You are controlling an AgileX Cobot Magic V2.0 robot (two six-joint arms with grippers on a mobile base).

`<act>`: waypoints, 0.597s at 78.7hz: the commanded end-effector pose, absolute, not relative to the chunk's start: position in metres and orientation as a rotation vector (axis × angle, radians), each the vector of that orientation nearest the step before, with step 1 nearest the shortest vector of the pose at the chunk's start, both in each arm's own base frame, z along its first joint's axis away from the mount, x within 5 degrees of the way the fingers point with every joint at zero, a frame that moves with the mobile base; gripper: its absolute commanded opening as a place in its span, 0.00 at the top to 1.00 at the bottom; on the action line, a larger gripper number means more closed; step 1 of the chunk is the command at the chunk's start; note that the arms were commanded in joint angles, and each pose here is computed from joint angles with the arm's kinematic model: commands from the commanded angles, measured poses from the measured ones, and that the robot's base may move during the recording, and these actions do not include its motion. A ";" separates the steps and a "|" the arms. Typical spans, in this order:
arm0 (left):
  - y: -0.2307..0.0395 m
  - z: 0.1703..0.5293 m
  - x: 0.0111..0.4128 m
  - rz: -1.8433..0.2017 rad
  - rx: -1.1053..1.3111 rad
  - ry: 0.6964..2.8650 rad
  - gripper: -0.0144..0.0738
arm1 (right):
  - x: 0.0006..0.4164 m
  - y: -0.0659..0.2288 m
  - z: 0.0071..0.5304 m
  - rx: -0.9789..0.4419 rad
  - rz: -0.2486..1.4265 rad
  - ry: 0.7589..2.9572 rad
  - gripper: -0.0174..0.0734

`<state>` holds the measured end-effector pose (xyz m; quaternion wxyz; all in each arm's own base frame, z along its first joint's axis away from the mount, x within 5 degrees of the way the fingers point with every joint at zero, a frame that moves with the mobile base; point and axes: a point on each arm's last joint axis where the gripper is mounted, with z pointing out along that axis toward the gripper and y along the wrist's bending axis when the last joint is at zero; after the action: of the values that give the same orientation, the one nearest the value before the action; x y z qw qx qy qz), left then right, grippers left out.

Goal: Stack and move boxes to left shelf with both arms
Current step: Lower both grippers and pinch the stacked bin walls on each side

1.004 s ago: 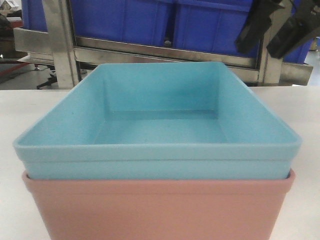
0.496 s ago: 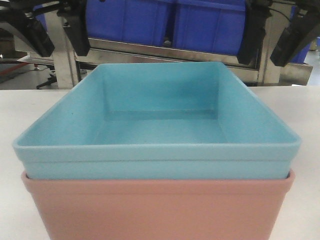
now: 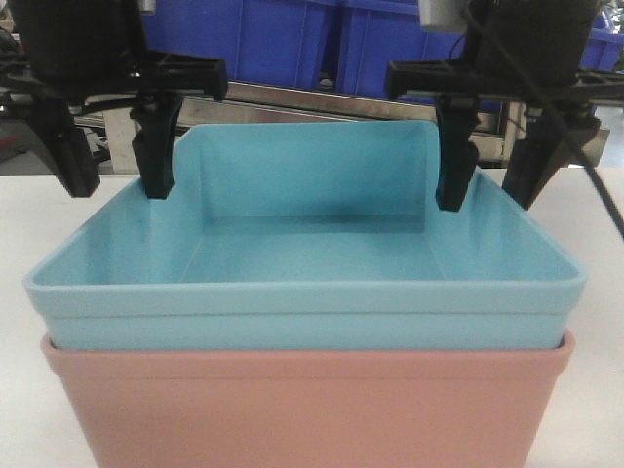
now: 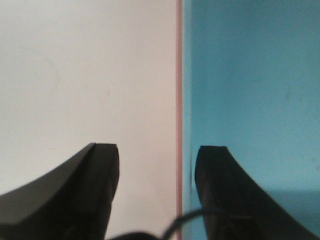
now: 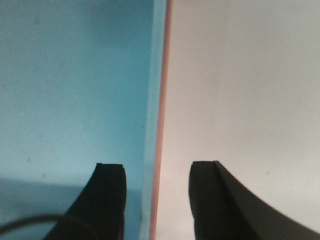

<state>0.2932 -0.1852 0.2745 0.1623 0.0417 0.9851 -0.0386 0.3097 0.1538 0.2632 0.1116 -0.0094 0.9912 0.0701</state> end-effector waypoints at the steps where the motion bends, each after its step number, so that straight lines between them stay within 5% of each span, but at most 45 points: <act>1: -0.188 0.292 0.294 -0.190 0.088 2.755 0.54 | 0.312 0.154 0.281 -0.021 0.245 2.842 0.39; 47: -0.196 0.265 0.301 -0.194 0.068 2.854 0.54 | 0.311 0.173 0.259 -0.015 0.199 2.885 0.40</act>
<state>0.3013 -0.1974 0.2405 0.1061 0.0286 0.9930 -0.0432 0.3132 0.1729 0.2357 0.0881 -0.0053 0.9947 0.0524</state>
